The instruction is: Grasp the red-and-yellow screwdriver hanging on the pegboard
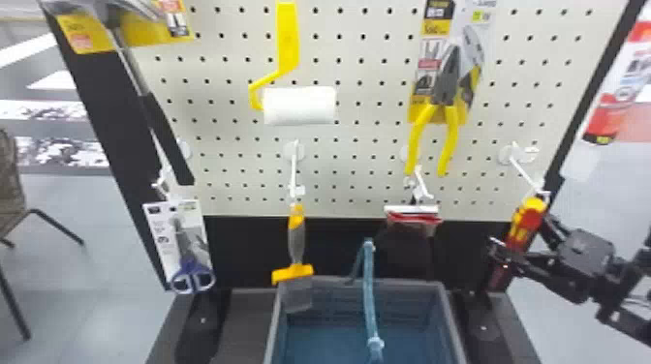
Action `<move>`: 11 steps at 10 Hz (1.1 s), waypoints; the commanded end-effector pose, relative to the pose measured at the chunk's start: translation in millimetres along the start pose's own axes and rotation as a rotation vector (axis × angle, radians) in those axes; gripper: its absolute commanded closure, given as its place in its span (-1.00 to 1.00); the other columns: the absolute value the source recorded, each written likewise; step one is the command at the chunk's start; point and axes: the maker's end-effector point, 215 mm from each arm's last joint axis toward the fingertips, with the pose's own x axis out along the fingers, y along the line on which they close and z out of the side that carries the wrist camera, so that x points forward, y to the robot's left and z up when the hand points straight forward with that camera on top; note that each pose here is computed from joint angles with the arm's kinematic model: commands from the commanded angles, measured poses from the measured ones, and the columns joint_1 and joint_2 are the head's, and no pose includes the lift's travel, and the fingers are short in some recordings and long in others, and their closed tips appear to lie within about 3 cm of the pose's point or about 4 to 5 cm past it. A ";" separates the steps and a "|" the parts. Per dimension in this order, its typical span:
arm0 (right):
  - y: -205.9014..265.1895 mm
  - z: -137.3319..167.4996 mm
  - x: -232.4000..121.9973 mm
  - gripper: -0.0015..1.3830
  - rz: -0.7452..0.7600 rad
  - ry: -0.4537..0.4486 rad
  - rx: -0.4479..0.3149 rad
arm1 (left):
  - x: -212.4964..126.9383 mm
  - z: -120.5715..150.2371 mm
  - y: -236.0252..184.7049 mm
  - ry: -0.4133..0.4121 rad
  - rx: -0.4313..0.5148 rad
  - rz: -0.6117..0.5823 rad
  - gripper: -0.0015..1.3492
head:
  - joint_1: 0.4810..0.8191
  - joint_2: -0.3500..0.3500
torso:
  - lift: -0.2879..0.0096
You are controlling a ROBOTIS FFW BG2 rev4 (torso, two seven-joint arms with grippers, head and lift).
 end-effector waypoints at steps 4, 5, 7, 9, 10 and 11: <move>3.1 -2.0 7.5 -0.34 0.017 -0.002 0.011 | 0.6 0.1 -0.3 0.000 -0.001 0.000 -0.59 | -0.60 0.00 | 0.26; 3.4 -2.0 7.8 -0.13 0.017 -0.003 0.012 | 0.3 0.0 -0.9 0.001 -0.002 -0.001 -0.58 | -0.60 0.00 | 0.26; 4.5 -4.2 7.6 0.19 0.016 -0.002 0.017 | 0.0 -0.7 -0.2 0.002 0.000 -0.002 -0.58 | -0.60 0.00 | 0.26; 3.9 -3.0 6.5 0.42 0.010 -0.008 0.013 | 0.0 -0.7 -0.1 0.003 -0.001 -0.001 -0.58 | -0.60 0.00 | 0.26; 3.6 -2.0 5.5 0.65 0.002 -0.019 0.014 | 0.0 -0.7 -0.1 0.003 -0.001 -0.001 -0.58 | -0.60 0.00 | 0.26; 4.3 -2.2 5.1 0.69 0.000 -0.021 0.015 | 0.0 -0.7 -0.2 0.002 0.000 -0.002 -0.58 | -0.60 0.00 | 0.26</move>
